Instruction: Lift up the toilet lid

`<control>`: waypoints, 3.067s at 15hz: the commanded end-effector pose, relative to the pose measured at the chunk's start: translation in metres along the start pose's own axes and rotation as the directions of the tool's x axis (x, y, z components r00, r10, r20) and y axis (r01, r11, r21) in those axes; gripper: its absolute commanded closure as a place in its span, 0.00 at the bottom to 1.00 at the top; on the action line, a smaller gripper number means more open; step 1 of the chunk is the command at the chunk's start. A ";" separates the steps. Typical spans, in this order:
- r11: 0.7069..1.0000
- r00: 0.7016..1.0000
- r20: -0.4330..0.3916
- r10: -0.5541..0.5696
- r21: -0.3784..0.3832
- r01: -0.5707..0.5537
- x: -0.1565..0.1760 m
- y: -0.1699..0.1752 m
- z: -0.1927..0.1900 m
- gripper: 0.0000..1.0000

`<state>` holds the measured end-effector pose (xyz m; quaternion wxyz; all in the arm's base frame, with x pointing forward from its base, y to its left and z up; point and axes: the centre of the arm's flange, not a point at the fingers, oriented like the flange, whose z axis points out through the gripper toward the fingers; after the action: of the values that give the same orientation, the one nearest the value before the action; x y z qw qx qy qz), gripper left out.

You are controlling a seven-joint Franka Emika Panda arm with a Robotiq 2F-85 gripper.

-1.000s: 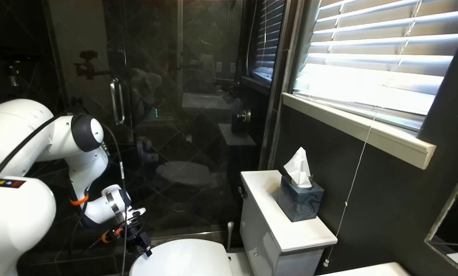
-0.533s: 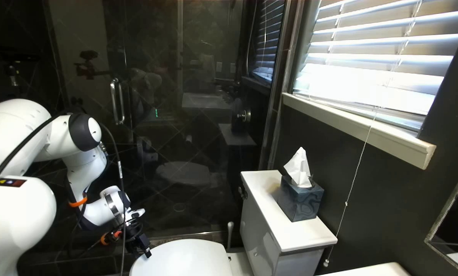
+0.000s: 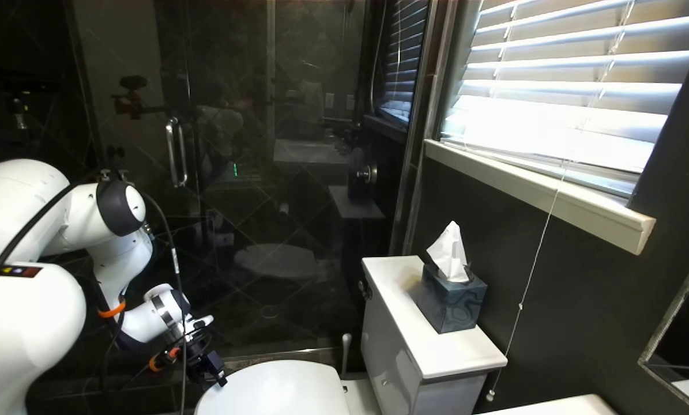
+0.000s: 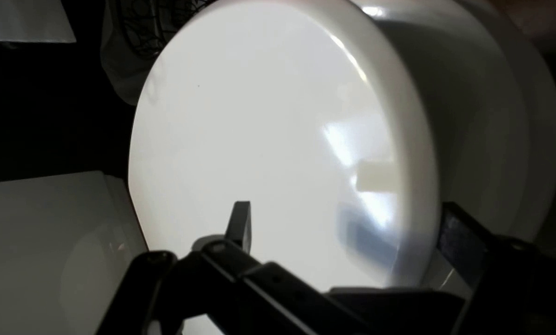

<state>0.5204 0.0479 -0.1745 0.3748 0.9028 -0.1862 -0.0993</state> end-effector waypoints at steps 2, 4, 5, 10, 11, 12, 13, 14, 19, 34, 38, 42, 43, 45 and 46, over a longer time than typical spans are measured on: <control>0.982 0.999 -0.007 -0.053 -0.184 0.051 -0.009 0.007 0.011 0.00; 0.974 0.997 -0.015 -0.080 -0.212 0.076 -0.014 0.004 0.015 0.00; 0.971 0.996 -0.017 -0.084 -0.225 0.077 -0.016 0.006 0.017 0.00; 0.964 0.996 -0.026 -0.086 -0.254 0.076 -0.036 0.028 0.021 0.00; 0.963 0.996 -0.029 -0.082 -0.259 0.072 -0.039 0.034 0.020 0.00; 0.962 0.996 -0.032 -0.081 -0.266 0.069 -0.042 0.039 0.018 0.00; 0.959 0.997 -0.035 -0.074 -0.276 0.061 -0.044 0.046 0.017 0.00; 0.954 0.997 -0.030 -0.071 -0.293 0.059 -0.049 0.055 0.018 0.00; 0.913 0.999 -0.013 -0.042 -0.406 0.033 -0.065 0.099 0.006 0.00; 0.839 0.999 -0.026 0.023 -0.544 -0.033 -0.052 0.121 -0.012 0.00; 0.825 0.993 -0.082 0.087 -0.553 -0.118 -0.048 0.128 -0.013 0.00; 0.776 0.966 -0.166 0.200 -0.575 -0.260 -0.041 0.150 -0.016 0.00; 0.759 0.953 -0.188 0.236 -0.577 -0.302 -0.039 0.156 -0.015 0.00; 0.728 0.923 -0.236 0.303 -0.568 -0.384 -0.034 0.168 -0.018 0.00; 0.715 0.908 -0.252 0.336 -0.559 -0.420 -0.031 0.174 -0.021 0.00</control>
<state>0.4507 -0.0201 -0.0653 0.6525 0.7095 -0.2604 -0.0550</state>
